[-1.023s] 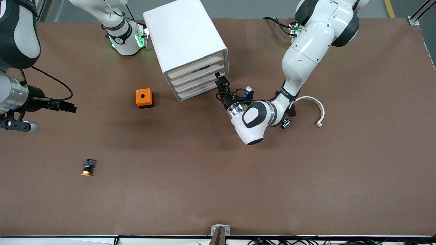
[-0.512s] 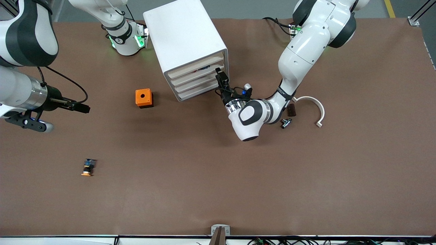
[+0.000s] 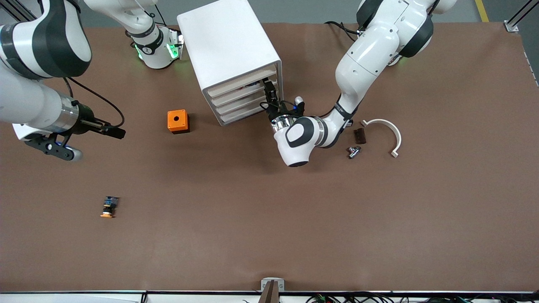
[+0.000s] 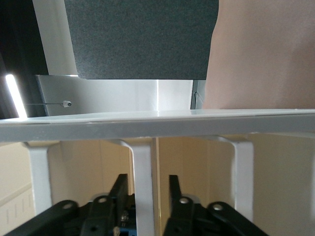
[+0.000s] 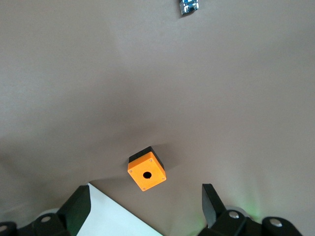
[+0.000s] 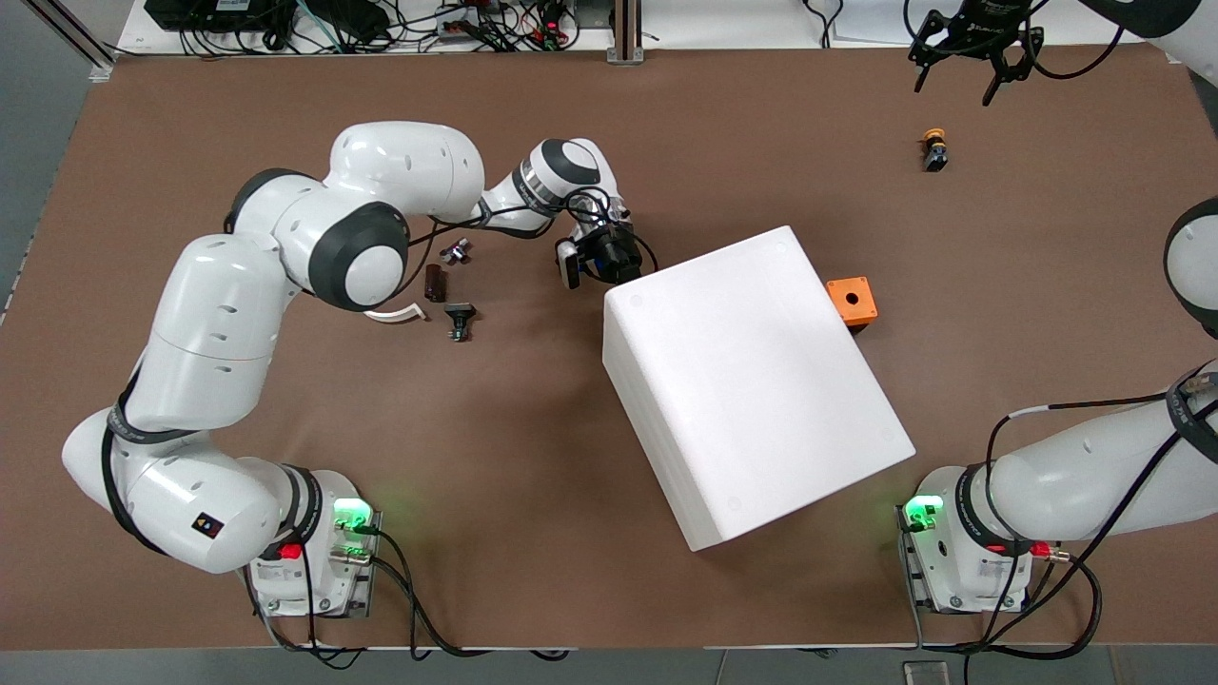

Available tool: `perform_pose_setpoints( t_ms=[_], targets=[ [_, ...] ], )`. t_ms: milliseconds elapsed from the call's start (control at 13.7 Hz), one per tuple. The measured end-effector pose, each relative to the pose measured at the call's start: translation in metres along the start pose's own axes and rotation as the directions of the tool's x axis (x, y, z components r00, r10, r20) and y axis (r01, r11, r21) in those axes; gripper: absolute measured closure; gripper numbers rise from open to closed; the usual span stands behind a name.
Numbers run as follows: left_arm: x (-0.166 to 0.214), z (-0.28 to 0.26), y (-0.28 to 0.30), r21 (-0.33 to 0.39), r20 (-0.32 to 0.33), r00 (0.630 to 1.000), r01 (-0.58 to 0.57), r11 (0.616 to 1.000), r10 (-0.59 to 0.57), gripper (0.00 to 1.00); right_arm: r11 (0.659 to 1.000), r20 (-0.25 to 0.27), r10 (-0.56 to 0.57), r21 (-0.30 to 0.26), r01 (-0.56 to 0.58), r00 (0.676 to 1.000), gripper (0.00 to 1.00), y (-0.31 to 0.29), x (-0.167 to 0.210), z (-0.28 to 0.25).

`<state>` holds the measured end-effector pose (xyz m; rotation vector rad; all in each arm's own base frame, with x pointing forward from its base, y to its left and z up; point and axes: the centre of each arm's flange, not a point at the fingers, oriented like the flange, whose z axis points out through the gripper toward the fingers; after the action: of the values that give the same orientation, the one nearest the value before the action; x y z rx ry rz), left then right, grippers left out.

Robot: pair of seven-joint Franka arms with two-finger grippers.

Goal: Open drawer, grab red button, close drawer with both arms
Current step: 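Pull the drawer open with the left gripper while the right gripper reaches in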

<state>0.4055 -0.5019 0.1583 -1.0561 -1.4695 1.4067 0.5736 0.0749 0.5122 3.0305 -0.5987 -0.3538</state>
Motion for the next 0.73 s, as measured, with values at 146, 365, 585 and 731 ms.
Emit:
perform_pose_setpoints(
  t_ms=[146,365,585,731],
  targets=[
    [-0.002,0.006,0.0,0.0,-0.01,1.0,0.003,1.0,-0.003,0.7,1.0,0.0,0.019,-0.005,-0.019,1.0,0.0,-0.01,-0.006,0.002],
    [-0.004,0.01,0.0,-0.001,-0.017,1.0,0.024,1.0,-0.024,0.83,0.999,0.0,0.038,-0.01,-0.038,0.999,0.0,-0.019,-0.012,0.006],
    [-0.003,0.008,0.001,-0.004,-0.015,0.999,0.038,0.999,-0.039,0.92,0.998,-0.018,0.066,-0.005,-0.066,0.998,0.0,-0.035,-0.022,0.008],
    [-0.002,0.006,0.001,-0.004,-0.011,0.999,0.04,0.999,-0.04,0.93,0.996,-0.034,0.085,0.001,-0.085,0.996,0.0,-0.053,-0.032,0.011]
  ],
)
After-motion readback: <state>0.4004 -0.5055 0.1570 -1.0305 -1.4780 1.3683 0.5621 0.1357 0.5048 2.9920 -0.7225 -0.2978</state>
